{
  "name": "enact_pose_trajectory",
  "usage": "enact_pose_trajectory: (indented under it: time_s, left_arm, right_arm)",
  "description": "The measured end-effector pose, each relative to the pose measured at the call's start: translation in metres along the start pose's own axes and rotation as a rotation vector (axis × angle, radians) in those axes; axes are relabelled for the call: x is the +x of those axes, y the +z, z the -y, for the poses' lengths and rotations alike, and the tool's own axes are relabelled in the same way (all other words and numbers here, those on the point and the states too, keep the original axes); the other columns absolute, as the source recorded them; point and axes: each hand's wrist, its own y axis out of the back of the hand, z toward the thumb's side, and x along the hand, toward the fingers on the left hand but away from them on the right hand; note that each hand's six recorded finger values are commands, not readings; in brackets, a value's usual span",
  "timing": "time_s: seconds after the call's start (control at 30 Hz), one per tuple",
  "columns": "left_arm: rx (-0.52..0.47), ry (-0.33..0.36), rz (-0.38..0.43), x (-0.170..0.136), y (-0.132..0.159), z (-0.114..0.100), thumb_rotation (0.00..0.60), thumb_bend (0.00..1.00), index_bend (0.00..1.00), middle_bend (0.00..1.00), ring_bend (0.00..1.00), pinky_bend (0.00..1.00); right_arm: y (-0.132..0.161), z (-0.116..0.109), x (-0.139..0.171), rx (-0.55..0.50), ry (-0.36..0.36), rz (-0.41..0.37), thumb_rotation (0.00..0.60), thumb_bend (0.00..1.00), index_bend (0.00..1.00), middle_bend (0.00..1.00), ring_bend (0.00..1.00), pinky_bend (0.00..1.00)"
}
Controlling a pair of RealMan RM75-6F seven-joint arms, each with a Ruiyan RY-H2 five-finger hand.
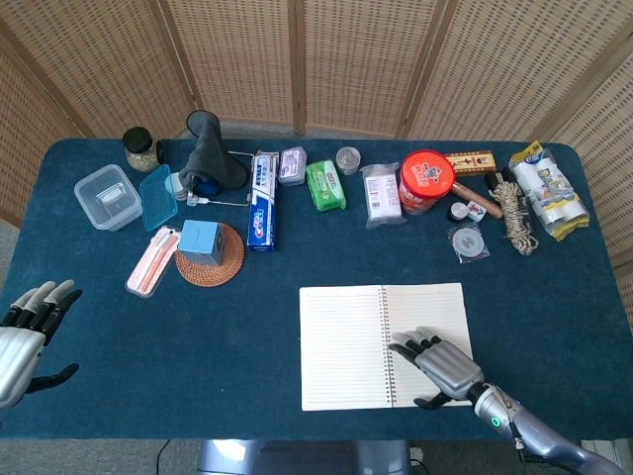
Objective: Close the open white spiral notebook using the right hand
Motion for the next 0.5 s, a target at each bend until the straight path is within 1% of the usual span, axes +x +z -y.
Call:
enact_pose_trajectory:
  time_s: [0.13,0.27,0.37,0.5]
  left_arm:
    - [-0.001,0.0,0.009,0.001,0.004,0.0,0.6,0.05,0.03,0.0,0.0,0.09]
    - [-0.001,0.0,0.013,0.001,0.006,0.0,0.6,0.04,0.03,0.0,0.0,0.09]
    - [-0.002,-0.002,0.014,0.001,0.007,0.001,0.6,0.04,0.03,0.0,0.0,0.09]
    - [-0.003,-0.002,0.02,0.002,0.009,0.001,0.6,0.04,0.03,0.0,0.0,0.09]
  right_arm:
    - [-0.004,0.004,0.005,0.015,0.003,0.005,0.427,0.28,0.09,0.08,0.0,0.12]
    - [-0.007,0.005,0.009,0.017,0.003,0.015,0.422,0.28,0.09,0.09,0.0,0.15]
    - [-0.01,0.007,0.014,0.012,0.005,0.024,0.421,0.28,0.09,0.1,0.01,0.19]
    - [-0.013,0.012,0.019,0.002,0.014,0.037,0.417,0.28,0.09,0.12,0.04,0.25]
